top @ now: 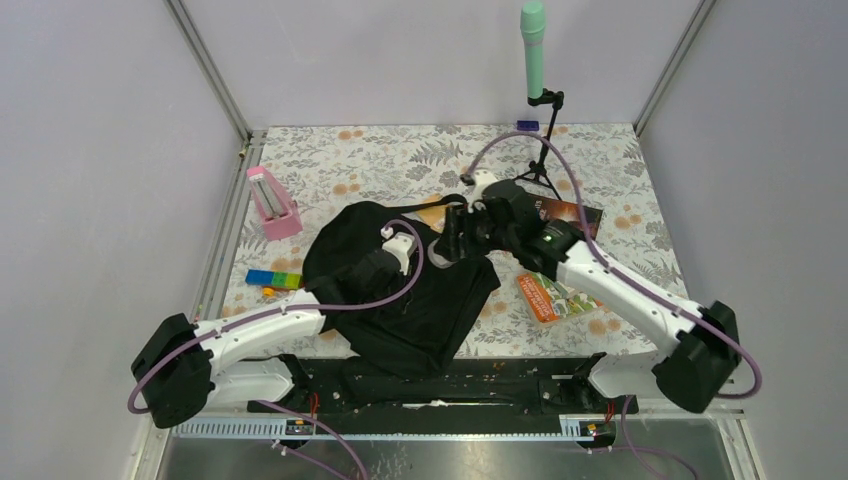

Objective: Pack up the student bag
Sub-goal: Place the stationery in the student bag.

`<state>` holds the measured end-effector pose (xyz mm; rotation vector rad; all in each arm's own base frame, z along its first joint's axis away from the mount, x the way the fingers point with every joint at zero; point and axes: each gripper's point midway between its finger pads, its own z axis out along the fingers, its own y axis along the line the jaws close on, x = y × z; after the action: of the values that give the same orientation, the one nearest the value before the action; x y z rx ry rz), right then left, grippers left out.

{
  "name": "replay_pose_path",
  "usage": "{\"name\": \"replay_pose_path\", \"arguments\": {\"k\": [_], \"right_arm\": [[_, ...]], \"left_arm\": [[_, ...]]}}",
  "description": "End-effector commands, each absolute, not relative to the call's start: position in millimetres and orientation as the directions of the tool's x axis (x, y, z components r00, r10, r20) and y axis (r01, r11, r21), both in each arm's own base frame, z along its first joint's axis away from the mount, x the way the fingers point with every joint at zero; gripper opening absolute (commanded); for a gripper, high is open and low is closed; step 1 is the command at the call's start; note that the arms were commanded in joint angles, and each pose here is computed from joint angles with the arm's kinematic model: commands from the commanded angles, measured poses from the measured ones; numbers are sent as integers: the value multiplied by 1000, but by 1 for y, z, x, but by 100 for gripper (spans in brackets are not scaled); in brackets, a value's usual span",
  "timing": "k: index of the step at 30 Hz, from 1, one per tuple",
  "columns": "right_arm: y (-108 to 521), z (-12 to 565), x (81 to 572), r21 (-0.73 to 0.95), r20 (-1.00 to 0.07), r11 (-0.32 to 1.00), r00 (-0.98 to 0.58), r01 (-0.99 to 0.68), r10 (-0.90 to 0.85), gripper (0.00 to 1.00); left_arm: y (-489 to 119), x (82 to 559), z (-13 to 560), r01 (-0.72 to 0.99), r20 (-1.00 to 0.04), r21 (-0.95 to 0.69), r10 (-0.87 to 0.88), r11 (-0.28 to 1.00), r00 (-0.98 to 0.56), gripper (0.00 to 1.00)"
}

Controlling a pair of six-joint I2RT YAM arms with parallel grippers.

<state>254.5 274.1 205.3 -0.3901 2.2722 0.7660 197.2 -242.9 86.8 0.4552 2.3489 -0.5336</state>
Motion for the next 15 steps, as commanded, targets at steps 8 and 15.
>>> {"name": "replay_pose_path", "arguments": {"k": [8,15], "right_arm": [[378,204,265,543,-680,636,-732,-548,-50,20],[408,193,257,569,-660,591,-746,-572,-87,19]], "left_arm": [[-238,192,106,470,-757,-287,103,835,-645,4],[-236,191,104,467,-751,-280,111,839,-651,2]]}}
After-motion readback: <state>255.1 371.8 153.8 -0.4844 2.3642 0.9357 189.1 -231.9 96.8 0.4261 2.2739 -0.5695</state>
